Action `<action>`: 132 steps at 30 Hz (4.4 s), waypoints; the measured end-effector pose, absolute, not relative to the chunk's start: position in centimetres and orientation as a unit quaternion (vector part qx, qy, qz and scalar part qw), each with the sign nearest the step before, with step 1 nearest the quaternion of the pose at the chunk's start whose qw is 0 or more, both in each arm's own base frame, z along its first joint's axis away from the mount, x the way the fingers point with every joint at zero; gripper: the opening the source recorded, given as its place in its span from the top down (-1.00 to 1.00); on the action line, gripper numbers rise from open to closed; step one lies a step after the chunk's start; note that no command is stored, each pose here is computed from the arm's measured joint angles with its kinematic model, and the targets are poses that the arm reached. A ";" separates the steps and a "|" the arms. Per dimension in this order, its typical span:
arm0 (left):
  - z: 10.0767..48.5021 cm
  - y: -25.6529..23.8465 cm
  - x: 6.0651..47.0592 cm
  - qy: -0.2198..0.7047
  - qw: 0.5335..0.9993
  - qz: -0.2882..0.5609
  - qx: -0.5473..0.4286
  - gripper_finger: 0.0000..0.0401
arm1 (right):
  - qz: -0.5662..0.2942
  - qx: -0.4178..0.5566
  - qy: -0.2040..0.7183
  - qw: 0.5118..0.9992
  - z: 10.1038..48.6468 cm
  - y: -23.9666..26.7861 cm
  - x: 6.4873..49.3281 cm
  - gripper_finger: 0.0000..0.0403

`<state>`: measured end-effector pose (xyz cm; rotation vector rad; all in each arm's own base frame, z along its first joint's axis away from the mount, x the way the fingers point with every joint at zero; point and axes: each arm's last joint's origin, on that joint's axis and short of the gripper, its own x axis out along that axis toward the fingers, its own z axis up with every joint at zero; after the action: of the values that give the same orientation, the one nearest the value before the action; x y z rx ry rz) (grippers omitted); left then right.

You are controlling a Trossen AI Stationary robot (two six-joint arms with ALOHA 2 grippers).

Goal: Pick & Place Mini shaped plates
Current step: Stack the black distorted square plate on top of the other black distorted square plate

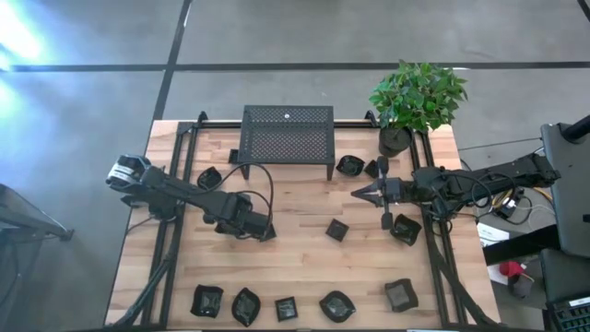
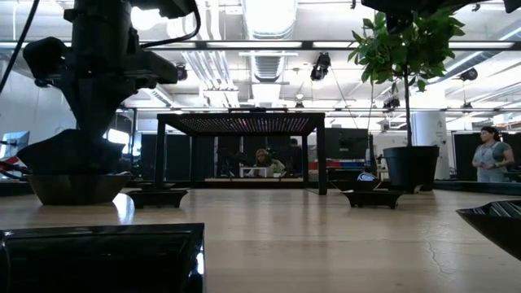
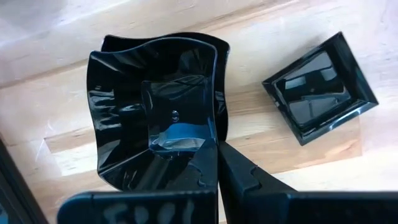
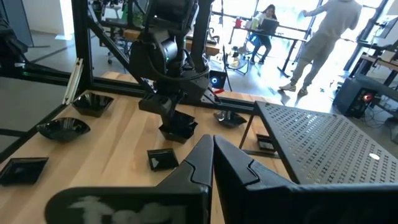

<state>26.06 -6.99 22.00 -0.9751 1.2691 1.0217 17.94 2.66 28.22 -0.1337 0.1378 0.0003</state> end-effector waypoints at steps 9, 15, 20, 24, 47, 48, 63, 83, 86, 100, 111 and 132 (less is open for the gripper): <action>22.0 -6.8 26.1 0.546 0.587 0.433 -0.411 1.00 | 0.001 -0.065 0.070 0.995 28.2 2.7 17.9 0.96; 22.0 -6.5 26.2 0.548 0.590 0.431 -0.407 1.00 | 0.001 -0.065 0.071 0.995 28.2 2.7 17.9 0.96; 22.0 -6.5 26.2 0.548 0.591 0.431 -0.406 1.00 | 0.001 -0.065 0.072 0.995 28.1 2.7 17.9 0.96; 21.9 -6.3 26.2 0.548 0.589 0.433 -0.407 1.00 | 0.001 -0.065 0.072 0.995 28.1 2.7 17.9 0.96; 21.7 -5.9 26.1 0.547 0.584 0.439 -0.408 1.00 | 0.001 -0.065 0.072 0.995 28.1 2.7 17.9 0.96; 21.7 -5.9 26.1 0.548 0.585 0.439 -0.407 1.00 | 0.001 -0.066 0.072 0.995 28.1 2.7 17.9 0.96; 21.3 -5.4 25.9 0.556 0.579 0.442 -0.400 1.00 | 0.001 -0.067 0.072 0.995 28.1 2.7 17.9 0.96; 21.3 -5.4 25.9 0.575 0.576 0.422 -0.399 0.77 | 0.001 -0.069 0.072 0.995 28.1 2.7 17.9 0.96; 21.3 -5.3 26.0 0.574 0.576 0.422 -0.402 0.70 | 0.001 -0.069 0.072 0.995 28.1 2.7 17.9 0.96; 24.7 -5.0 25.5 0.525 0.655 0.398 -0.369 0.67 | 0.001 -0.070 0.078 0.994 28.0 2.7 17.9 0.96; 28.4 -5.3 23.3 0.404 0.795 0.400 -0.210 0.67 | -0.001 -0.051 0.078 0.996 28.0 2.7 17.9 0.96; 29.7 -8.5 21.5 0.296 0.868 0.392 -0.068 0.67 | 0.013 0.054 0.193 0.980 26.9 3.6 17.3 0.96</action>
<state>21.48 -8.50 29.70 -0.1419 0.6204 0.8209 17.34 3.64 26.90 0.1096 0.3890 0.0256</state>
